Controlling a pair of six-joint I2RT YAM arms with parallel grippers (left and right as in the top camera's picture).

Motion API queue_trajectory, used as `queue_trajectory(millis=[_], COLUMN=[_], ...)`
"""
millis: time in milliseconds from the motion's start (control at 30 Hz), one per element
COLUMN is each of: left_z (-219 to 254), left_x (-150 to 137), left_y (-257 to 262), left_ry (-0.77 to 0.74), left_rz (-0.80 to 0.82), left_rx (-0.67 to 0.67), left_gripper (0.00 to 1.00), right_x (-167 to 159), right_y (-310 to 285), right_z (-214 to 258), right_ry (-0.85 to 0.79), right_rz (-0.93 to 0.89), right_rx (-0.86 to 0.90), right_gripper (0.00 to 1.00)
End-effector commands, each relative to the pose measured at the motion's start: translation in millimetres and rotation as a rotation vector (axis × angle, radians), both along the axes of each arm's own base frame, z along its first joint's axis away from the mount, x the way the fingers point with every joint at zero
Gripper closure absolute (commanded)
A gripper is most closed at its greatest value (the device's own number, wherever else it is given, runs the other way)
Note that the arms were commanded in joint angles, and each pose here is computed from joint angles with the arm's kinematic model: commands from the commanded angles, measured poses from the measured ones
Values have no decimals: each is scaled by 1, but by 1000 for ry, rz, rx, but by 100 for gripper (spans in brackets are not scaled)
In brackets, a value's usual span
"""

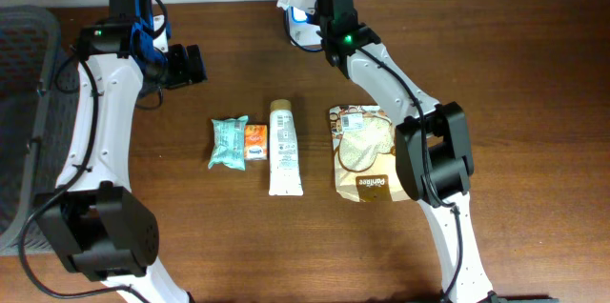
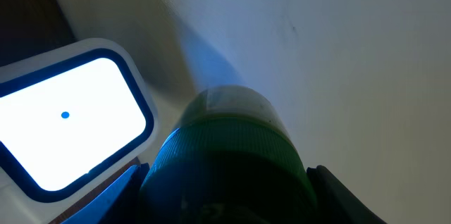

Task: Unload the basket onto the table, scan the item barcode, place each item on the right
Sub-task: 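Lift the jar and hold it in front of the scanner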

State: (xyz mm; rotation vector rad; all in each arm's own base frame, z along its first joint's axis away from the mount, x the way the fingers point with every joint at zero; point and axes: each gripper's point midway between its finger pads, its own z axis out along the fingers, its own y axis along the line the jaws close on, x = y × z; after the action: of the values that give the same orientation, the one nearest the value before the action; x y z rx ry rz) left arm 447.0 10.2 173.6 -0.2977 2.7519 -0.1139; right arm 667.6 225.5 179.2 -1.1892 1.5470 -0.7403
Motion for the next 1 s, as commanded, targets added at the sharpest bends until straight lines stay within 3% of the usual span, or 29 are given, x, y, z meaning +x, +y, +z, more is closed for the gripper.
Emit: queue_trajectory(millis=[0, 300, 500, 733, 967], left_z=[13, 13, 13, 13, 13], left_x=[0, 0, 0, 0, 0], left_y=[0, 0, 0, 0, 1], left_ry=[-32, -32, -32, -32, -32], left_rz=[-10, -10, -10, -10, -10], left_rx=[-1, -1, -1, -1, -1], left_gripper=[1, 1, 1, 1, 1], right_x=[-1, -9, -35, -105, -208], right_y=[10, 25, 28, 5, -41], right_z=[25, 36, 98, 175, 153], right_ry=[-49, -55, -39, 117, 498], right_rz=[24, 50, 73, -24, -272], right_rx=[16, 26, 194, 528, 630], right_gripper=[52, 52, 54, 51, 50])
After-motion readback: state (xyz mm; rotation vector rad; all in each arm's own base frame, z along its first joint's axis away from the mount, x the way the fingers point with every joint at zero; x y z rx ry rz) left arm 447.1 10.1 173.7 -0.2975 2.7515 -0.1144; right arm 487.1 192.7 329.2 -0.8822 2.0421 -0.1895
